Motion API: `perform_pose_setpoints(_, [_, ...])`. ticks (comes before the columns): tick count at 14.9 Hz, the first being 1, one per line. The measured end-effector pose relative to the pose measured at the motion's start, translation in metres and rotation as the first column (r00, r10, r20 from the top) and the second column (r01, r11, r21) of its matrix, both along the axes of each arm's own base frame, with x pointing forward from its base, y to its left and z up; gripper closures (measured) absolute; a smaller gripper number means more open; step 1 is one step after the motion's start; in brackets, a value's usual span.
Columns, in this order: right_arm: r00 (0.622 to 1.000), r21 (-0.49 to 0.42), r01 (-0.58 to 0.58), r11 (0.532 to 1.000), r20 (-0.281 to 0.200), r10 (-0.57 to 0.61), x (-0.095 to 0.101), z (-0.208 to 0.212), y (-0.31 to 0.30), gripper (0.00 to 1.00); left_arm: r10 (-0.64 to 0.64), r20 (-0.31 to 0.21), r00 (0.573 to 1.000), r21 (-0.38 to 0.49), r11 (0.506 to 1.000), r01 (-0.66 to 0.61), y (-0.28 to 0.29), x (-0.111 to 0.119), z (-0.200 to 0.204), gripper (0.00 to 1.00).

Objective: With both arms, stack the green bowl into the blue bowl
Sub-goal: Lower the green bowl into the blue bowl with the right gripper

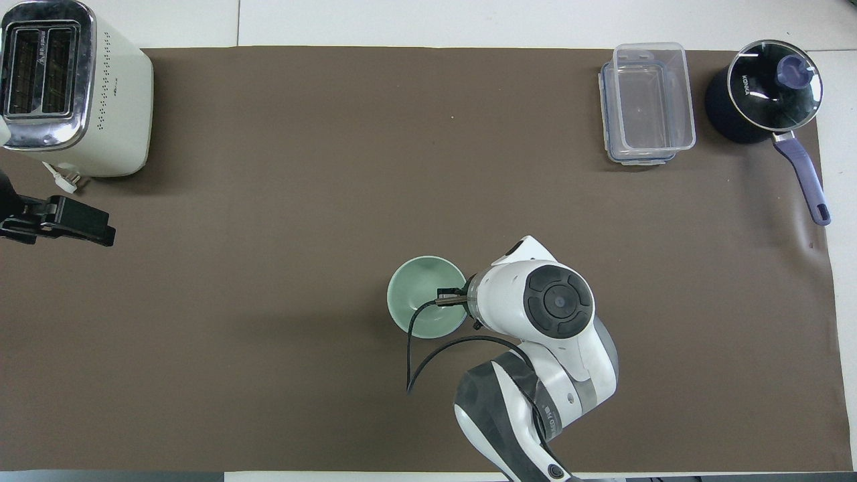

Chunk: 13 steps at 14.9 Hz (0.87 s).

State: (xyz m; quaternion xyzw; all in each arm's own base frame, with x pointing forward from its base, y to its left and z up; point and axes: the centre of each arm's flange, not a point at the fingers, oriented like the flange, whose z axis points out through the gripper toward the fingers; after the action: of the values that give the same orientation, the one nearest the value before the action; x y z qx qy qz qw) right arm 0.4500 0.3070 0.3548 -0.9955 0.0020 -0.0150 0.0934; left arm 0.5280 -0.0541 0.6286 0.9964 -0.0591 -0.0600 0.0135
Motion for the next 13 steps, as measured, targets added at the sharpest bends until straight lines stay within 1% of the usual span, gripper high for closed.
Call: perform_pose_setpoints(13, [0.999,-0.003,-0.036,0.999,0.005,0.036,-0.0003,-0.0013,-0.0010,0.95,0.000,0.000,1.000,0.000,1.000,0.000,0.0000,-0.0001,0.0000,0.00])
